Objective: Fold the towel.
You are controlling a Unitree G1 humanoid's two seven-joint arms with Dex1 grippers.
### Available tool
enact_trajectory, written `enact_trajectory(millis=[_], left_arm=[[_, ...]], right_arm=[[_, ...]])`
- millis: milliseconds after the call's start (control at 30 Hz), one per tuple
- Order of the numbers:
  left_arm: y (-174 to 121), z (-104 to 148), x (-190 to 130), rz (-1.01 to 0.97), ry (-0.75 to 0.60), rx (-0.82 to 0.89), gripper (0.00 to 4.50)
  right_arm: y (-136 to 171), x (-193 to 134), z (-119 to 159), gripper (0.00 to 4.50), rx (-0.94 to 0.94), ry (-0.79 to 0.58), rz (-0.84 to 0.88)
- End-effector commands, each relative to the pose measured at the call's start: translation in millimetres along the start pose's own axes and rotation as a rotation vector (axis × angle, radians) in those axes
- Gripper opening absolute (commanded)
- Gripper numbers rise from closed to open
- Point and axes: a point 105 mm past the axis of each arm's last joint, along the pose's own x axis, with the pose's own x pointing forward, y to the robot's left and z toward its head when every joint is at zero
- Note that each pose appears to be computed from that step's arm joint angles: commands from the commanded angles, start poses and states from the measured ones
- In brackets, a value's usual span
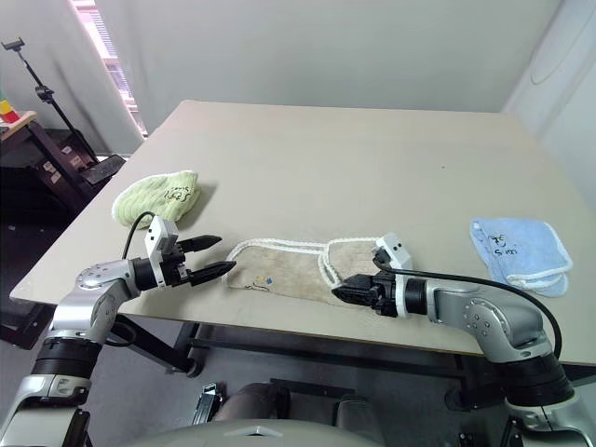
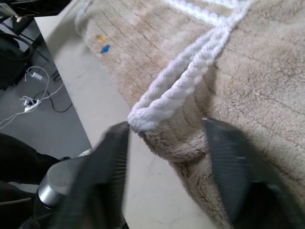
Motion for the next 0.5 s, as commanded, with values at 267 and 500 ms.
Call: enact_trajectory(millis=[267, 500], left_arm=[[-9.1, 73.2, 8.1, -0.081, -0.227, 0.017, 3.57], [-43.8, 112.4, 71.3, -0.312, -0.298, 0.102, 1.04]], right_arm=[[1.6, -51.7, 77.1, 3.10, -0.144, -0.409, -0.048], [-14.6, -49.4, 86.6, 0.88, -0.209, -0.457, -0.107]])
